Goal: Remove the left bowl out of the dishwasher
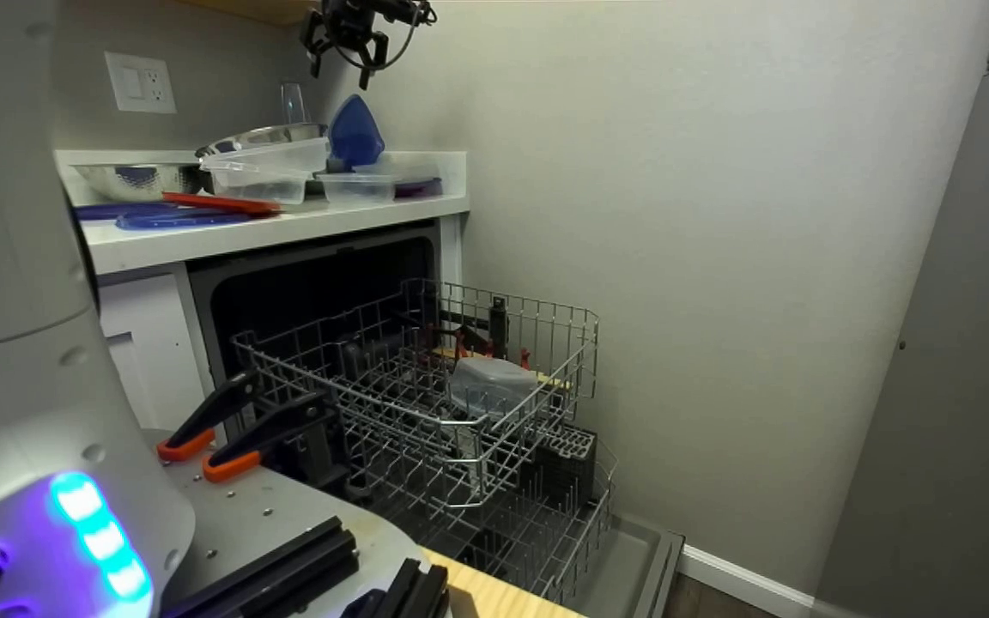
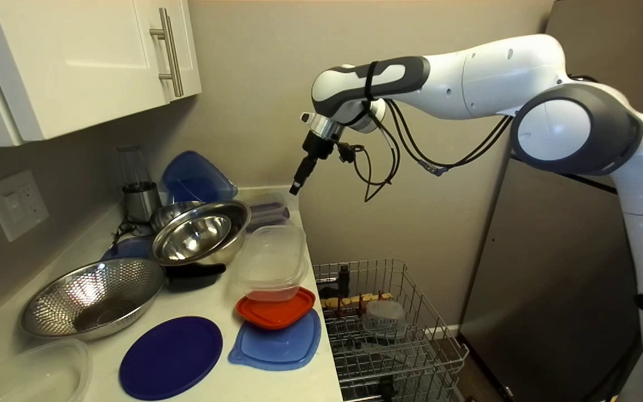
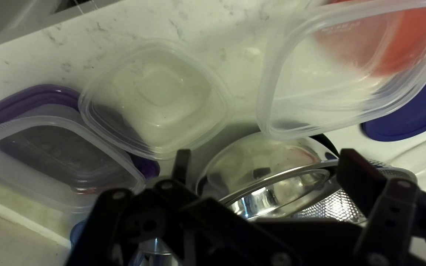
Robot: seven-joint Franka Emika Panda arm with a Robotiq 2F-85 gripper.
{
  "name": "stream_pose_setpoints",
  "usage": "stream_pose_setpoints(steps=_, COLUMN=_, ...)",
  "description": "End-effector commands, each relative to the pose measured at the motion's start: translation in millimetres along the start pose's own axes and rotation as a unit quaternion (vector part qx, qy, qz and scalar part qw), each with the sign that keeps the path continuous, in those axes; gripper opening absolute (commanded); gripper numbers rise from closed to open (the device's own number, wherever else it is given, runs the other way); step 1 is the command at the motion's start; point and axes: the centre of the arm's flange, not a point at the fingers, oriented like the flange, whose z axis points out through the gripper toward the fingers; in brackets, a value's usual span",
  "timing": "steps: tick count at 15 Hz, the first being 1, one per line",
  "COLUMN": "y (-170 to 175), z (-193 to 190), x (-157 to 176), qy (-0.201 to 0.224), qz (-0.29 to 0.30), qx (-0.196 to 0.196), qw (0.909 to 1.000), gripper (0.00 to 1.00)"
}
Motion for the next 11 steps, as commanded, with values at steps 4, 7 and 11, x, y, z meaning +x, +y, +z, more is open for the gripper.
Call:
stream_pose_setpoints(steps=4, y=-4.2, z=-0.7, x=-3.6, qy=0.002, qz=-0.002, qx=0.002, qw=1.0, gripper=1.0)
stream_pose_setpoints(steps=7, y=-1.8, z=1.2, x=-4.3, qy=0.003, qz=0.0, qx=0.004, qw=1.0, gripper=1.0)
stream_pose_setpoints(steps=11, y=-1.8, z=1.4, x=-3.9, qy=0.003, qz=-0.001, qx=0.004, qw=1.0, gripper=1.0)
